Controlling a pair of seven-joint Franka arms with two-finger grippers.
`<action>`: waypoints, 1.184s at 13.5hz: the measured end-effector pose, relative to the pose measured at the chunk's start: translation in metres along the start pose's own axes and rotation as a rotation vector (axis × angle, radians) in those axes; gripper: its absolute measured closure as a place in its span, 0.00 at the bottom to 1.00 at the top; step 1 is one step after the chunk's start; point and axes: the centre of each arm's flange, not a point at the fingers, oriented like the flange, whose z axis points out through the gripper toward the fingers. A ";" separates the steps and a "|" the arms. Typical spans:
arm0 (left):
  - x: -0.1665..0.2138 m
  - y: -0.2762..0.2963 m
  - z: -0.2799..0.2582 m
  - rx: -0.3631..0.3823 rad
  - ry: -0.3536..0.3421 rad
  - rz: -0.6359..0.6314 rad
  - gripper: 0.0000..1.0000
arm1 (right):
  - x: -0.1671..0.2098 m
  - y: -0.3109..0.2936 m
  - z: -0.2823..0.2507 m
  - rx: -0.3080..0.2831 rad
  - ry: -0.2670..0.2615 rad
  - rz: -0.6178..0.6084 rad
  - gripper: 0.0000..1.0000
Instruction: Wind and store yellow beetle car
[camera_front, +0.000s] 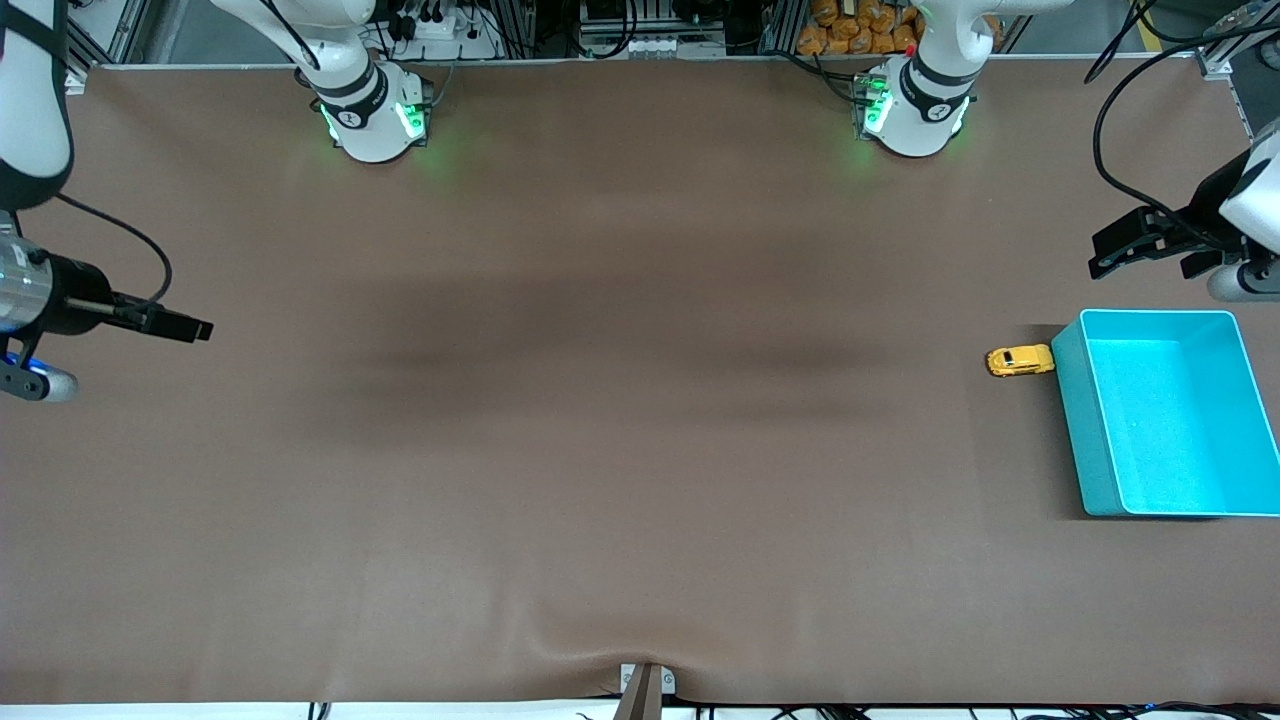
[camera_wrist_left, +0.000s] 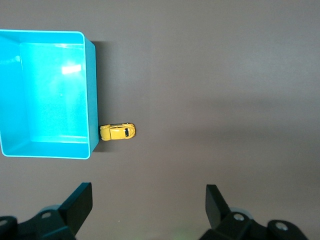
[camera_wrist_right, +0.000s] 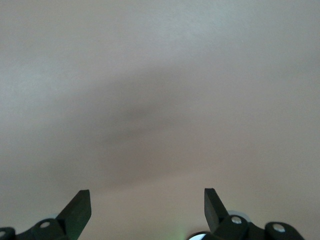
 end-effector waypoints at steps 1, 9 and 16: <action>0.003 -0.001 0.006 0.000 -0.010 -0.003 0.00 | -0.002 0.001 -0.005 0.019 0.007 -0.053 0.00; 0.042 -0.019 0.104 0.009 -0.184 -0.089 0.00 | -0.051 0.006 -0.067 0.066 0.094 -0.116 0.00; 0.041 -0.035 0.207 0.027 -0.193 -0.334 0.00 | -0.103 0.013 -0.092 0.071 0.127 -0.124 0.00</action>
